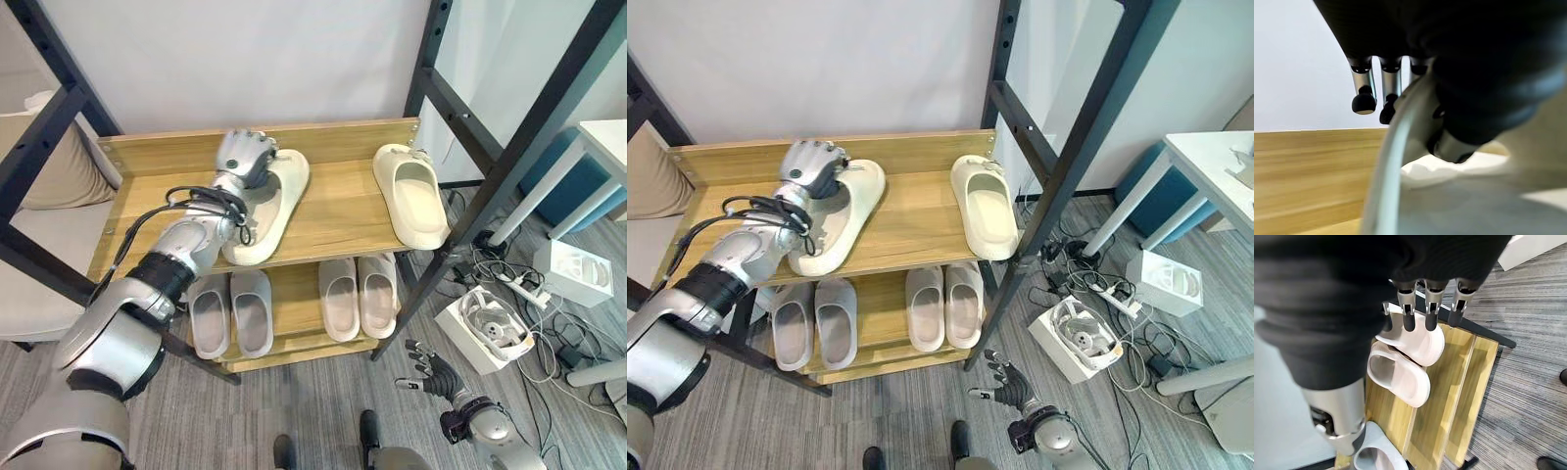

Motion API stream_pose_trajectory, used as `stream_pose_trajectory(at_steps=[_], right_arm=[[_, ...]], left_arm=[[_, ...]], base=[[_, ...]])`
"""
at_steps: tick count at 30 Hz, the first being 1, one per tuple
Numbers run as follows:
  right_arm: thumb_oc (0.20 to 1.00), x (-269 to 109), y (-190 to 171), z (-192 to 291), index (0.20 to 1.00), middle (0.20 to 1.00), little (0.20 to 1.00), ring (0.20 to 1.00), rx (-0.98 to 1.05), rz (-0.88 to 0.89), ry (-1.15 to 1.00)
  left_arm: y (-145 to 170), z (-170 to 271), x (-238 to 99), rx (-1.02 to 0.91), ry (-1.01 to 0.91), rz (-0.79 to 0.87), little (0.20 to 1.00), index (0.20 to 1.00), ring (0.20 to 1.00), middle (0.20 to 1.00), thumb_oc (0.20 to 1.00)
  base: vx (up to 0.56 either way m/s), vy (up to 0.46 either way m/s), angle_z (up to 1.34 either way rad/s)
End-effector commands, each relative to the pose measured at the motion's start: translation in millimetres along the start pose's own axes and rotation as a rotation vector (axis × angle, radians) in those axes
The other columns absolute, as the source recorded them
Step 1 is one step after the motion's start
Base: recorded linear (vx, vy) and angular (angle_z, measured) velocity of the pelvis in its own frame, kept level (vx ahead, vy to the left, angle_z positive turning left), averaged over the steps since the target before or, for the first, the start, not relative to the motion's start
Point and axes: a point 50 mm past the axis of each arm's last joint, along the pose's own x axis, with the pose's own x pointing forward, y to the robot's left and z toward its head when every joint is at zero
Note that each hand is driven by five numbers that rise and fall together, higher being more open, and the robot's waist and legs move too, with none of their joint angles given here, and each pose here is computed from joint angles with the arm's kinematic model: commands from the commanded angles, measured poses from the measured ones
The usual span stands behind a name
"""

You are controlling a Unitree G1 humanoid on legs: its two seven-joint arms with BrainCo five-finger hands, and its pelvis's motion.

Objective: Arrange the slippers neatly on the shoe rack.

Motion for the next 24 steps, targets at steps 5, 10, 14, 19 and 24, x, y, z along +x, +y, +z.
stream_pose_trajectory(at_steps=[5, 10, 14, 19, 24], right_arm=[[1.000, -4, -7, 16, 1.000, 1.000, 1.000, 1.000, 0.027, -0.021, -0.099], [1.000, -8, -6, 13, 1.000, 1.000, 1.000, 1.000, 0.030, -0.018, -0.090], [1.000, -8, -4, 11, 1.000, 1.000, 1.000, 1.000, 0.028, -0.014, -0.084], [1.000, -8, -3, 7, 1.000, 1.000, 1.000, 1.000, 0.039, -0.021, -0.067], [1.000, -5, -2, 7, 1.000, 1.000, 1.000, 1.000, 0.048, -0.035, -0.063]], left_arm=[[32, -11, 33, 0.006, 0.101, 0.072, 0.200, 0.200, 0.200, 0.200, 0.200], [25, -4, 37, -0.043, 0.126, 0.048, 0.200, 0.200, 0.200, 0.200, 0.200], [25, 2, 41, -0.068, 0.140, 0.054, 0.200, 0.200, 0.200, 0.200, 0.200], [31, 7, 42, -0.162, 0.145, 0.112, 1.000, 1.000, 1.000, 1.000, 1.000], [48, 15, 37, -0.264, 0.096, 0.229, 1.000, 1.000, 1.000, 1.000, 1.000]], base=[[0.01, -0.025, -0.19], [0.01, -0.031, -0.12], [0.00, -0.025, -0.02], [0.01, -0.014, 0.00], [0.00, -0.015, 0.09]])
